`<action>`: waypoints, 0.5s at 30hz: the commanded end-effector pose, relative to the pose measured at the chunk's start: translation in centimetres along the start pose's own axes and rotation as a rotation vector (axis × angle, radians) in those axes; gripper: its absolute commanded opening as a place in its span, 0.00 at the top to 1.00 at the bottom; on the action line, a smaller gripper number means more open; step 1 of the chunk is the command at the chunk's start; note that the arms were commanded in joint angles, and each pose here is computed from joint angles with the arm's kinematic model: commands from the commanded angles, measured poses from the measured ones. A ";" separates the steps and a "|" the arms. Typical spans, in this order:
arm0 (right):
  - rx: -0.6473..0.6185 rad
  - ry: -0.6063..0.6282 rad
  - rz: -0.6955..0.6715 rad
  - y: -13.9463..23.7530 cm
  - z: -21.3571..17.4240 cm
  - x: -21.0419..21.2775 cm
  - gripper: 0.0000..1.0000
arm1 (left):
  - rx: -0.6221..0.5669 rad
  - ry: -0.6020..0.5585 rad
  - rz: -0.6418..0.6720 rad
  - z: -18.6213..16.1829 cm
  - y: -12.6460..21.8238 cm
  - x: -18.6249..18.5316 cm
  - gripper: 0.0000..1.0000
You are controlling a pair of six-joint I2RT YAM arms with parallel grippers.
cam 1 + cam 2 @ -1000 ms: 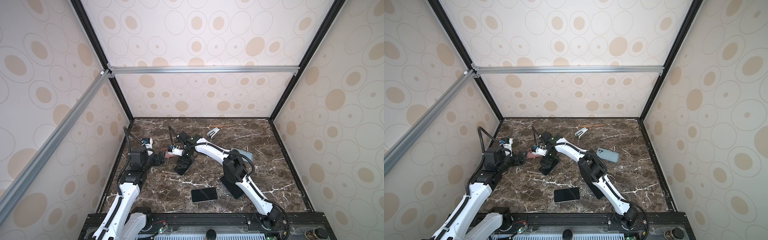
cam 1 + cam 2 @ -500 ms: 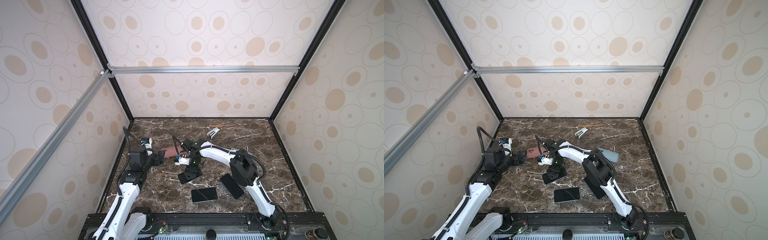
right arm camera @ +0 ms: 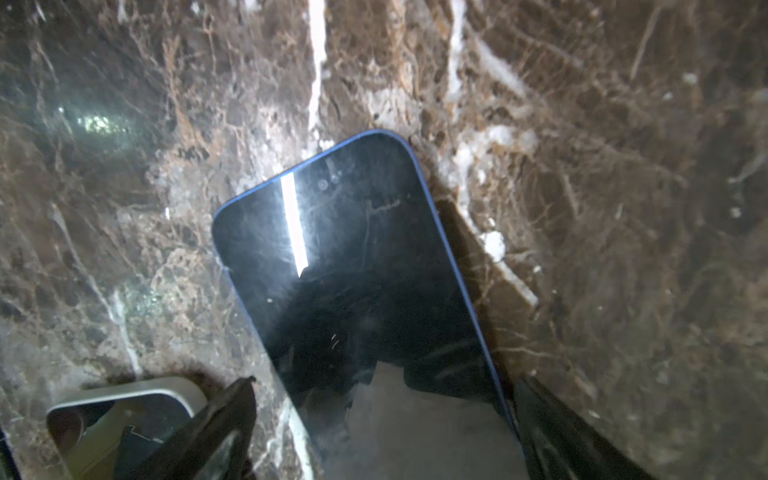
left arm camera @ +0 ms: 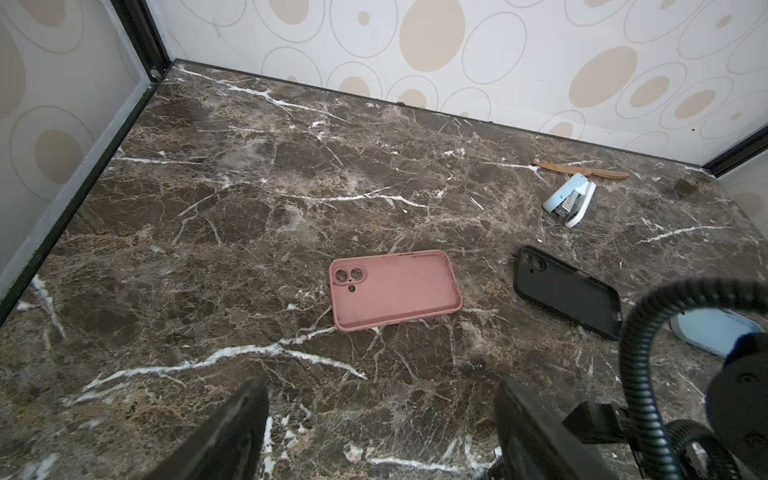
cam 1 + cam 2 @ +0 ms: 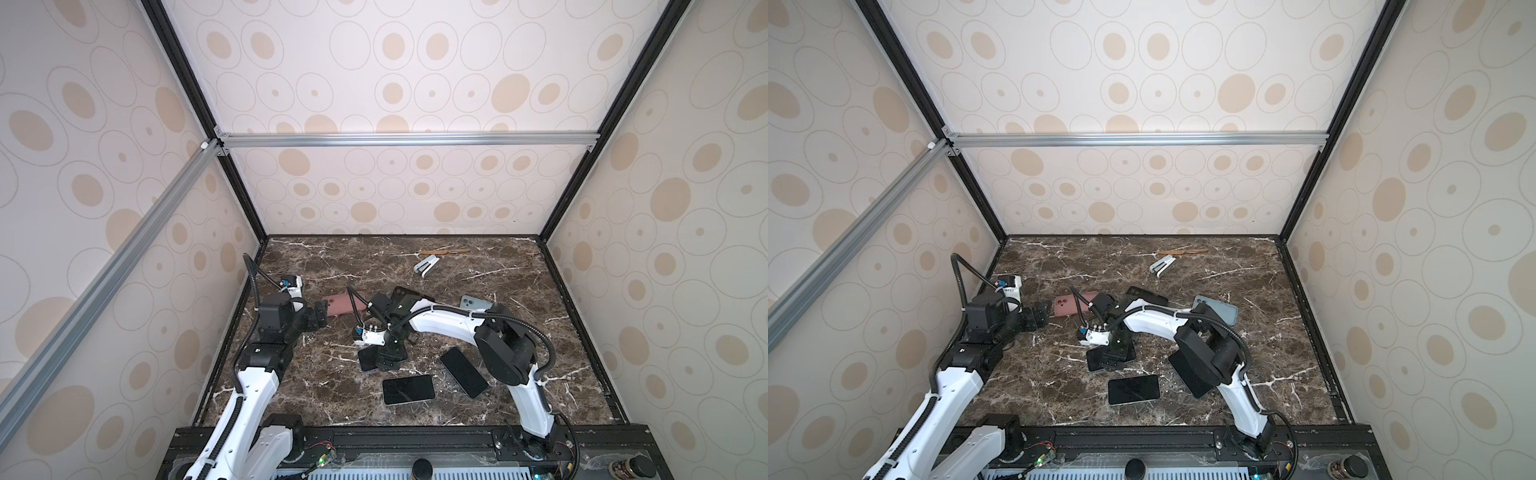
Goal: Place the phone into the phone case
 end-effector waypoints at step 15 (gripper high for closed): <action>0.149 0.144 -0.157 -3.3 -1.2 -0.5 0.27 | -0.023 0.014 0.038 0.3 0.6 0.4 0.16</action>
Point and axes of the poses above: each gripper's point midway between its finger pads, its own y axis back along the fingers, its own x axis along the line the jaws close on, z = x × y, the point moved 8 cm from there along y, back along the fingers, and after that the axes turned 14 degrees about -y, right-handed, at the moved point
